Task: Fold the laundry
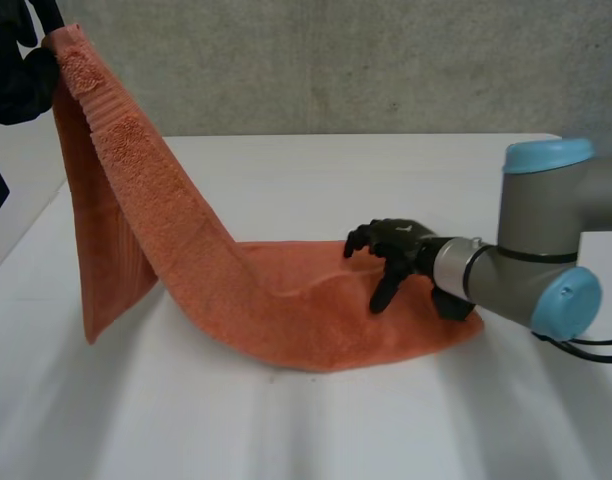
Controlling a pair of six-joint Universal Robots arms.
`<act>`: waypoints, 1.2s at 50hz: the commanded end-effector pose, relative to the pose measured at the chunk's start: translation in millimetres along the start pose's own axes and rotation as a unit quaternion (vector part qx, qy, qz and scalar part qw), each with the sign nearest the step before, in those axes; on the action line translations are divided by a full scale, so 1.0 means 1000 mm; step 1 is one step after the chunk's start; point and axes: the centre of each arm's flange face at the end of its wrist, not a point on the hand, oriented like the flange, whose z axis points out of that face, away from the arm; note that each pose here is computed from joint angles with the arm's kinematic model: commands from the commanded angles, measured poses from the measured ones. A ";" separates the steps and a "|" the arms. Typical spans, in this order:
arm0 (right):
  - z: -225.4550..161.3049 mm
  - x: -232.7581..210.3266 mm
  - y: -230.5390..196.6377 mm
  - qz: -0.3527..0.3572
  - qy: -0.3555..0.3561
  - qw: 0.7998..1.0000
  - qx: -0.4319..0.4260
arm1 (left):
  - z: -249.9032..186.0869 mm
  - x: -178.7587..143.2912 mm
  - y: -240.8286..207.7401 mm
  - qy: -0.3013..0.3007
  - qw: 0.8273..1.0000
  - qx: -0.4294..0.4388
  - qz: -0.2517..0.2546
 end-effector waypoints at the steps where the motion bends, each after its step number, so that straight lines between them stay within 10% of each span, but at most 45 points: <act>1: 0.022 -0.009 0.015 -0.004 -0.026 1.000 -0.016 | -0.005 0.000 -0.004 0.001 1.000 0.005 0.001; 18: 0.030 -0.012 0.012 -0.028 -0.016 0.999 -0.005 | -0.001 -0.008 -0.003 -0.012 1.000 0.008 0.008; 31: -0.040 -0.002 -0.049 -0.075 0.057 0.993 0.068 | 0.007 -0.041 0.018 -0.065 0.997 -0.017 0.031; 40: -0.078 0.003 -0.014 -0.149 0.058 0.985 -0.070 | 0.005 -0.049 0.064 -0.041 0.995 -0.090 0.010; 60: -0.033 0.013 -0.013 -0.106 0.064 0.992 0.019 | -0.006 -0.045 0.056 -0.036 0.995 -0.093 0.007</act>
